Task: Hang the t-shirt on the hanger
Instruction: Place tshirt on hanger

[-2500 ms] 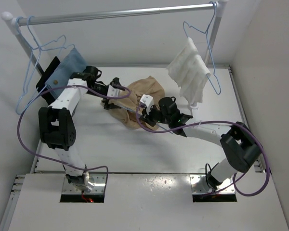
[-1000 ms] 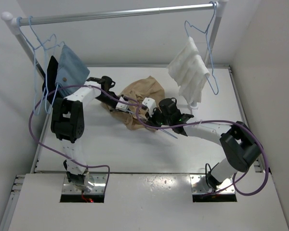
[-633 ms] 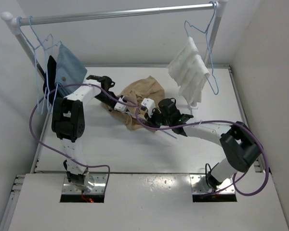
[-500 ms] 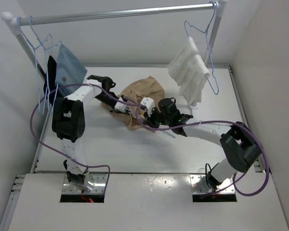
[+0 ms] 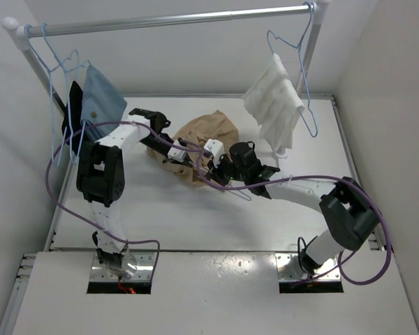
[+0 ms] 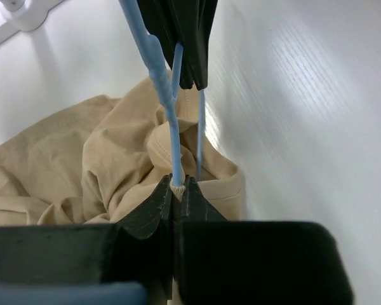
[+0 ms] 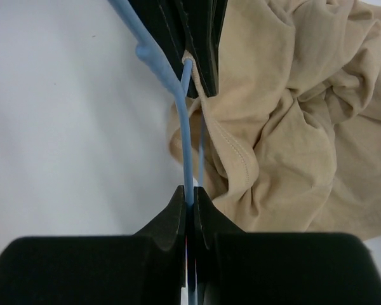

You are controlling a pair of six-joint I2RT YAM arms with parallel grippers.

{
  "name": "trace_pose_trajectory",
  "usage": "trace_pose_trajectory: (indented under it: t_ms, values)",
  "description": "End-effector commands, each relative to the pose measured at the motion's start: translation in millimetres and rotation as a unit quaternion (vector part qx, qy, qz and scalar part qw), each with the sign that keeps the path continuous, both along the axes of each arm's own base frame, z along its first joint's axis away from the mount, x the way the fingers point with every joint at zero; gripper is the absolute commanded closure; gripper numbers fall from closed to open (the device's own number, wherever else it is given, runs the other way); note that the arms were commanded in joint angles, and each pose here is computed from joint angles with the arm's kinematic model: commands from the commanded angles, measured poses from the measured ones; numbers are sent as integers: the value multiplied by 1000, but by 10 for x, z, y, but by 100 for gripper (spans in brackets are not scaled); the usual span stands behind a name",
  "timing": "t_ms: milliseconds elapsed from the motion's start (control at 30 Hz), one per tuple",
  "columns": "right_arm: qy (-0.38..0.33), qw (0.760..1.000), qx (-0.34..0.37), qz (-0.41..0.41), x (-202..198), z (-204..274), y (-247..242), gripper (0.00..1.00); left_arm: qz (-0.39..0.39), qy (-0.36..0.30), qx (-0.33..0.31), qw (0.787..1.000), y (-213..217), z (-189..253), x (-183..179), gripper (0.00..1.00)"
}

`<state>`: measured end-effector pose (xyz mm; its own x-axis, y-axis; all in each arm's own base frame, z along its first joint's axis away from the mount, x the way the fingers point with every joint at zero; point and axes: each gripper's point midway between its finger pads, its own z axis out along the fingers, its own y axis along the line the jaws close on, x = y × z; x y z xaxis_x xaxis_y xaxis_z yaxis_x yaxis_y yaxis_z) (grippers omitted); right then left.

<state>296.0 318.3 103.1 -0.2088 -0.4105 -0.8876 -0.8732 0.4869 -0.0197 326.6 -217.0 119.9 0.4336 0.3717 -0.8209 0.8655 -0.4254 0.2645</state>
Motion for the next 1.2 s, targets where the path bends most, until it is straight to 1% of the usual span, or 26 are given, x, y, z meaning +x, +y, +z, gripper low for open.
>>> trace_pose_trajectory:
  t_ms: [0,100,133,167,200,233,300,333,400,467,500,567,600,633,667,700,733,800,833,867,900,933,1000,1067,1133,1167]
  values:
    - [-140,980,141,-2,267,1190,293,100,-29,-3,1,1000,-122,72,-141,100]
    - [-133,982,135,-2,257,1143,285,100,-29,-12,-1,999,-128,126,-122,100]
    - [-125,983,134,-4,256,1146,289,99,-30,-25,0,999,-124,187,-96,100]
    - [-120,984,130,-4,255,1139,288,80,-25,-26,5,999,-83,176,-73,100]
    - [-118,984,131,3,250,1205,318,65,-26,-33,9,999,-69,200,-72,100]
    - [-98,989,112,-3,264,1122,264,52,-26,-39,13,999,-60,208,-49,100]
    - [-85,990,108,-15,305,1229,265,37,-31,-64,40,997,22,223,-31,100]
    - [-67,993,90,-37,328,1159,203,35,-36,-65,53,996,71,160,-73,100]
    - [-54,992,98,-62,355,1262,169,33,-45,-82,80,992,192,89,-76,100]
    - [-45,990,93,-94,420,1318,113,33,-46,-81,85,992,258,51,-120,100]
    - [-34,990,86,-103,433,1280,99,35,-51,-91,89,991,280,65,-134,100]
    - [12,991,42,-129,491,961,72,43,-57,-95,102,989,364,5,-173,100]
    - [42,989,38,-140,485,836,90,48,-65,-109,104,986,379,19,-185,100]
    - [60,986,27,-152,500,712,85,59,-69,-113,108,985,401,14,-201,100]
    - [84,984,12,-159,495,501,91,62,-69,-112,109,985,410,13,-239,100]
    - [93,983,8,-161,497,423,98,62,-69,-116,108,985,405,14,-219,100]
    - [100,982,3,-157,476,318,105,59,-69,-115,108,985,415,13,-257,100]
    - [98,984,-17,-145,446,124,118,50,-74,-113,114,984,447,-27,-315,100]
    - [113,982,-35,-147,425,-85,99,47,-77,-123,112,983,445,-10,-315,100]
    - [127,979,-42,-151,404,-184,89,43,-81,-123,117,982,467,-44,-331,100]
    - [134,976,-46,-165,419,-247,70,42,-81,-130,121,981,484,-39,-334,100]
    - [151,971,-47,-178,404,-346,16,41,-82,-123,122,981,494,-78,-373,100]
    - [142,966,-68,-206,415,-482,-134,41,-83,-123,127,981,516,-86,-401,100]
    - [154,960,-95,-216,387,-668,-210,41,-83,-122,127,981,523,-87,-428,100]
    - [167,954,-111,-223,347,-789,-260,48,-83,-122,127,981,523,-87,-428,100]
    - [167,954,-111,-223,347,-789,-261,48,-83,-121,123,982,509,-79,-431,100]
